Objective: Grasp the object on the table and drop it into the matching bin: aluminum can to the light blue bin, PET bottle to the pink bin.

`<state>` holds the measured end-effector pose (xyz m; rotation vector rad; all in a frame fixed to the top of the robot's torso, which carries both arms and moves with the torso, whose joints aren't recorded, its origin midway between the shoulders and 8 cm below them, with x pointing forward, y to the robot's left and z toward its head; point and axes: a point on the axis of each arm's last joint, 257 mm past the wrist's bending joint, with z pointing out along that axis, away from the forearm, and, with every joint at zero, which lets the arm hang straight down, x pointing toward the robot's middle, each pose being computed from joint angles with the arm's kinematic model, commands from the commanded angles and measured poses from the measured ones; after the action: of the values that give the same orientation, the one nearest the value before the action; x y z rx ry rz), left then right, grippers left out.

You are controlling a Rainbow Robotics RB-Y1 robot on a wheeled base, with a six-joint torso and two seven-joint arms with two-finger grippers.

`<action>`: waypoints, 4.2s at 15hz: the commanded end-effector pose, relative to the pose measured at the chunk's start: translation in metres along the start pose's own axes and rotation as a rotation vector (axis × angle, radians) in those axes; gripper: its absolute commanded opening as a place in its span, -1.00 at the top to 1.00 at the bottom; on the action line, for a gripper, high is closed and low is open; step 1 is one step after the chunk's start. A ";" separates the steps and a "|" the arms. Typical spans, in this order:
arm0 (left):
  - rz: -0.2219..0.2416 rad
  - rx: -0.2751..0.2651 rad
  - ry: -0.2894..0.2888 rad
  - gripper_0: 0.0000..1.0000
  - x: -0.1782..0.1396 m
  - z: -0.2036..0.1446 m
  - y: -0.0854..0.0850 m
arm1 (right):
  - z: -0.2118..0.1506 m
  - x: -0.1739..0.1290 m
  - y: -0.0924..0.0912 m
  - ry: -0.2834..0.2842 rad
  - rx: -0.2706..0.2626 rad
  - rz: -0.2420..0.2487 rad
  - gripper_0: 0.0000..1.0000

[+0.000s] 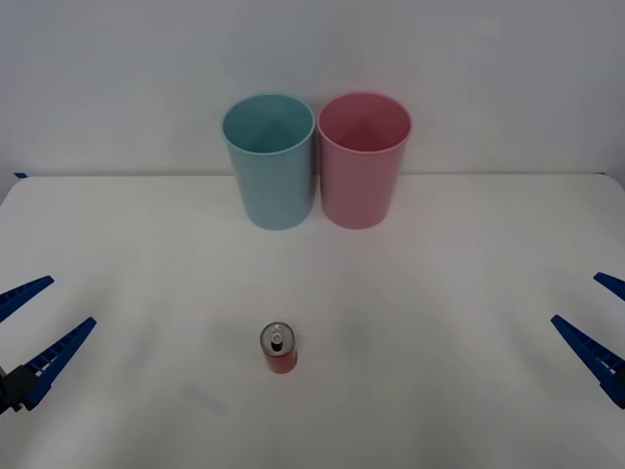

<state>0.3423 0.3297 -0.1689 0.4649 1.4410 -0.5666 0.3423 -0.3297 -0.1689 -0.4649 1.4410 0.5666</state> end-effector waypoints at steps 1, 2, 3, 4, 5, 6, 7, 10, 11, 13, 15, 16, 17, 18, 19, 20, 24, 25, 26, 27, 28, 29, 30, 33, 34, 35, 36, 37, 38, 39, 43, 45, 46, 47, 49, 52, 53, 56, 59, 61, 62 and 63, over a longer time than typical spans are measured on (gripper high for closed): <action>0.000 0.000 0.000 -1.00 0.000 0.000 0.000 | 0.000 0.000 0.000 0.000 0.000 0.000 -1.00; 0.000 0.000 0.000 -1.00 0.000 0.000 0.000 | -0.004 0.003 -0.004 0.012 0.013 -0.001 -1.00; 0.000 0.000 0.000 -1.00 0.000 0.000 0.000 | -0.006 -0.003 -0.007 0.022 0.011 -0.025 -1.00; 0.000 0.000 0.000 -1.00 0.000 0.000 0.000 | -0.007 -0.003 -0.006 0.028 0.008 -0.022 -1.00; 0.000 0.000 0.000 -1.00 0.000 0.000 0.000 | -0.008 -0.002 -0.006 0.031 0.007 -0.019 -1.00; 0.000 0.000 0.000 -1.00 0.000 0.000 0.000 | -0.009 0.001 -0.005 0.040 0.005 -0.015 -1.00; 0.000 0.000 0.000 -1.00 0.000 0.000 0.000 | -0.009 0.003 -0.003 0.044 0.002 -0.016 -1.00; 0.000 0.000 0.000 -1.00 0.000 0.000 0.000 | -0.004 0.010 0.009 0.049 -0.030 -0.011 -1.00; 0.000 0.000 0.000 -1.00 0.000 0.000 0.000 | -0.001 0.015 0.014 0.053 -0.044 -0.007 -1.00; 0.000 0.000 0.000 -1.00 0.000 0.000 0.000 | 0.003 0.025 0.024 0.072 -0.068 -0.003 -1.00; 0.000 0.000 0.000 -1.00 0.000 0.000 0.000 | 0.008 0.038 0.037 0.094 -0.103 -0.006 -1.00; 0.000 0.000 0.000 -1.00 0.000 0.000 0.000 | 0.010 0.045 0.045 0.107 -0.122 -0.011 -1.00; 0.000 0.000 0.000 -1.00 0.000 0.000 0.000 | 0.014 0.050 0.051 0.113 -0.137 -0.010 -1.00; 0.000 0.000 0.000 -1.00 0.000 0.000 0.000 | 0.016 0.052 0.055 0.113 -0.148 -0.011 -1.00; 0.000 0.000 0.000 -1.00 0.000 0.000 0.000 | 0.020 0.056 0.063 0.114 -0.167 -0.007 -1.00; 0.000 0.000 0.000 -1.00 0.000 0.000 0.000 | 0.023 0.059 0.068 0.113 -0.178 -0.008 -1.00; 0.000 0.000 0.000 -1.00 0.000 0.000 0.000 | 0.033 0.072 0.085 0.113 -0.208 -0.067 -1.00; 0.000 0.000 0.000 -1.00 0.000 0.000 0.000 | 0.036 0.078 0.088 0.113 -0.214 -0.078 -1.00; 0.000 0.000 0.000 -1.00 0.000 0.000 0.000 | 0.039 0.085 0.092 0.114 -0.228 -0.093 -1.00; 0.000 0.000 0.000 -1.00 0.000 0.000 0.000 | 0.043 0.091 0.094 0.112 -0.240 -0.111 -1.00; 0.000 0.000 0.000 -1.00 0.000 0.000 0.000 | 0.046 0.095 0.096 0.111 -0.250 -0.121 -1.00; 0.000 0.000 0.000 -1.00 0.000 0.000 0.000 | 0.052 0.100 0.100 0.109 -0.268 -0.134 -1.00; 0.000 0.000 0.000 -1.00 0.000 0.000 0.000 | 0.059 0.103 0.105 0.107 -0.288 -0.133 -1.00; 0.000 0.000 0.000 -1.00 0.000 0.000 0.000 | 0.076 0.110 0.119 0.106 -0.317 -0.129 -1.00; 0.000 0.000 0.000 -1.00 0.000 0.000 0.000 | 0.081 0.113 0.124 0.107 -0.323 -0.125 -1.00; 0.000 0.000 0.000 -1.00 0.000 0.000 0.000 | 0.087 0.115 0.129 0.105 -0.325 -0.123 -1.00; 0.000 0.000 0.000 -1.00 0.000 0.000 0.000 | 0.094 0.117 0.133 0.105 -0.326 -0.122 -1.00; 0.000 0.000 0.000 -1.00 0.000 0.000 0.000 | 0.100 0.119 0.137 0.104 -0.329 -0.124 -1.00; 0.000 0.000 0.000 -1.00 0.000 0.000 0.000 | 0.107 0.120 0.140 0.102 -0.329 -0.125 -1.00; 0.000 0.000 0.000 -1.00 0.000 0.000 0.000 | 0.116 0.122 0.145 0.098 -0.327 -0.121 -1.00; 0.000 0.000 0.000 -1.00 0.000 0.000 0.000 | 0.141 0.143 0.145 0.108 -0.347 -0.102 -1.00; 0.000 0.000 0.000 -1.00 0.000 0.000 0.000 | 0.148 0.148 0.150 0.113 -0.358 -0.096 -1.00; 0.000 0.000 0.000 -1.00 0.000 0.000 0.000 | 0.151 0.150 0.154 0.117 -0.367 -0.094 -1.00; 0.000 0.000 0.000 -1.00 0.000 0.000 0.000 | 0.155 0.151 0.158 0.116 -0.372 -0.093 -1.00; 0.000 0.000 0.000 -1.00 0.000 0.000 0.000 | 0.168 0.154 0.168 0.114 -0.381 -0.091 -1.00; 0.000 0.000 0.000 -1.00 0.000 0.000 0.000 | 0.188 0.159 0.180 0.108 -0.400 -0.090 -1.00; 0.000 0.000 0.000 -1.00 0.000 0.000 0.000 | 0.194 0.162 0.183 0.108 -0.403 -0.087 -1.00; 0.000 0.000 0.000 -1.00 0.000 0.000 0.000 | 0.210 0.168 0.197 0.115 -0.416 -0.082 -1.00; 0.000 0.000 0.000 -1.00 0.000 0.000 0.000 | 0.220 0.174 0.209 0.129 -0.418 -0.094 -1.00; 0.000 0.000 0.000 -1.00 0.000 0.000 0.000 | 0.227 0.176 0.219 0.133 -0.424 -0.097 -1.00; 0.000 0.000 0.000 -1.00 0.000 0.000 0.000 | 0.231 0.177 0.223 0.135 -0.424 -0.098 -1.00; 0.000 0.000 0.000 -1.00 0.000 0.000 0.000 | 0.234 0.177 0.227 0.135 -0.426 -0.098 -1.00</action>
<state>0.3423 0.3297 -0.1689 0.4649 1.4410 -0.5666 0.3924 0.0030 -0.3174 -0.9198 1.4160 0.7780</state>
